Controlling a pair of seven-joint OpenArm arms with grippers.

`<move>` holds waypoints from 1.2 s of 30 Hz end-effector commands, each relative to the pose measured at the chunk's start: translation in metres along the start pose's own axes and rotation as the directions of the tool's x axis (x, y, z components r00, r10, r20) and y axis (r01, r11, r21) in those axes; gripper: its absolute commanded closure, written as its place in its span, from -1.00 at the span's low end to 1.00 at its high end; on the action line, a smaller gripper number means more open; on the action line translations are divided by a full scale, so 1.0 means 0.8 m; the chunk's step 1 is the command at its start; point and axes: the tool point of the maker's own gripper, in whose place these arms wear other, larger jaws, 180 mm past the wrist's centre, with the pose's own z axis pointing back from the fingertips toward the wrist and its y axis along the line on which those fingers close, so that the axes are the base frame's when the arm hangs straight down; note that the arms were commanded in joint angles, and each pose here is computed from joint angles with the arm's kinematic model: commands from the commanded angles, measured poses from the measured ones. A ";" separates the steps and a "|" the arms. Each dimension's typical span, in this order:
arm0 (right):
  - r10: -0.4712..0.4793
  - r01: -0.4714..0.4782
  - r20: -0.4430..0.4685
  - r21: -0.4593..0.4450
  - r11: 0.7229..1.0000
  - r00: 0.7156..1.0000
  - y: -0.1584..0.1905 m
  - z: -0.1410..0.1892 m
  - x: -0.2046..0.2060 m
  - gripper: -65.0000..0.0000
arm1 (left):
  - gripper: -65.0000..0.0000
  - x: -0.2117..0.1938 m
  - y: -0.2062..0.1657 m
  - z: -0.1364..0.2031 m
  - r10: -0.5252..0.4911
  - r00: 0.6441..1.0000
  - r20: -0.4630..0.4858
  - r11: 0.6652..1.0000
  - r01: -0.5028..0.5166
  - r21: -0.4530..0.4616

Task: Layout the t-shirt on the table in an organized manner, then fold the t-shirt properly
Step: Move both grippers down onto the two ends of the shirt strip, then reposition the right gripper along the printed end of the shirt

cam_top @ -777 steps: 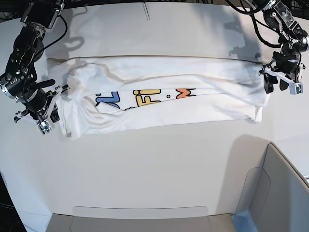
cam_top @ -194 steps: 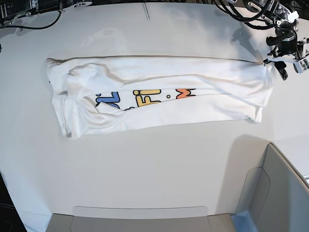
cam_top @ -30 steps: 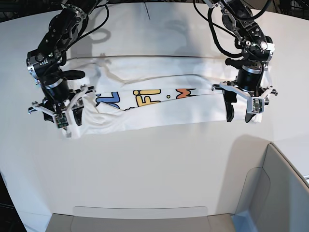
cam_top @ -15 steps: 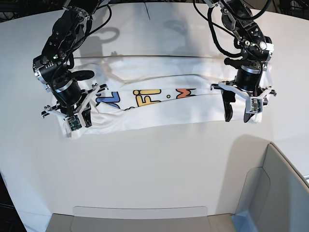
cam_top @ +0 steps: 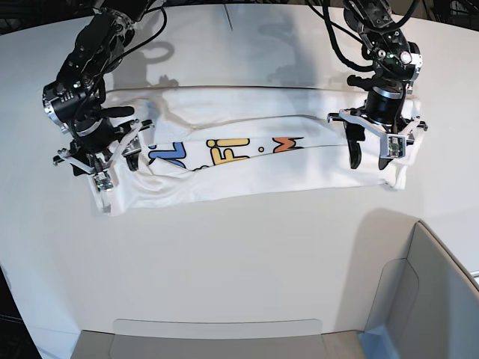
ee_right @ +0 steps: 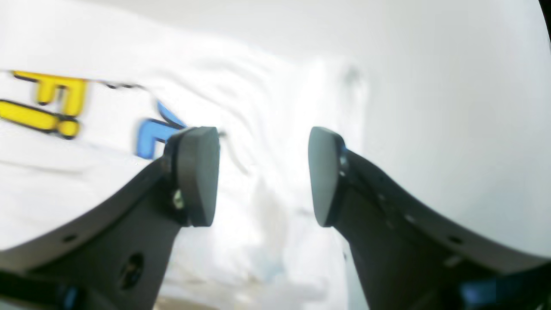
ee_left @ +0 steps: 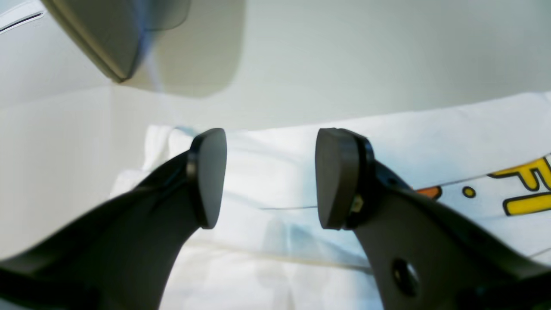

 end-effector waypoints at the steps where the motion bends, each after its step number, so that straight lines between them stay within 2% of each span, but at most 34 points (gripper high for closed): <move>1: -0.013 0.014 0.053 -0.025 1.000 0.999 -0.016 0.008 0.016 0.06 | 0.02 0.015 -0.002 0.003 -0.001 0.999 0.047 1.000 0.001 -0.005; 3: -0.072 0.073 0.028 -0.065 0.995 0.997 -0.041 0.015 0.004 0.09 | 0.02 0.015 -0.001 0.003 0.000 0.999 0.047 1.000 0.001 -0.003; 7: -0.153 0.122 -0.125 -0.225 0.967 0.980 -0.119 0.045 -0.032 0.09 | 0.02 0.014 -0.001 0.004 0.000 0.999 0.045 1.000 0.000 -0.002; 11: -0.116 0.069 -0.133 -0.319 0.945 0.984 -0.171 0.068 -0.022 0.09 | 0.02 0.013 -0.001 0.004 0.001 0.999 0.043 1.000 0.000 -0.002; 16: -0.102 0.043 -0.161 -0.338 0.940 0.982 -0.181 0.074 -0.030 0.09 | 0.02 0.014 -0.002 0.003 0.000 0.999 0.044 1.000 0.000 -0.005; 23: -0.130 0.060 -0.249 -0.270 0.961 0.960 -0.167 0.054 -0.070 0.09 | 0.02 0.014 -0.003 0.003 0.000 0.999 0.044 1.000 0.000 -0.007; 26: -0.056 0.002 -0.256 -0.206 0.979 0.965 -0.146 0.036 -0.054 0.09 | 0.02 0.013 -0.004 0.003 0.003 0.999 0.042 1.000 -0.002 -0.009; 28: 0.027 -0.064 -0.249 -0.142 0.988 0.968 -0.121 0.021 -0.036 0.09 | 0.02 0.014 -0.004 0.002 0.004 0.999 0.043 1.000 -0.004 -0.009; 33: 0.175 -0.181 -0.224 -0.010 0.983 0.959 -0.063 -0.006 -0.006 0.09 | 0.02 0.015 -0.004 0.002 0.004 0.999 0.043 1.000 -0.004 -0.009; 36: 0.188 -0.182 -0.192 0.046 0.982 0.963 -0.041 -0.021 0.002 0.09 | 0.02 0.012 -0.004 0.002 0.004 0.999 0.037 1.000 -0.003 -0.009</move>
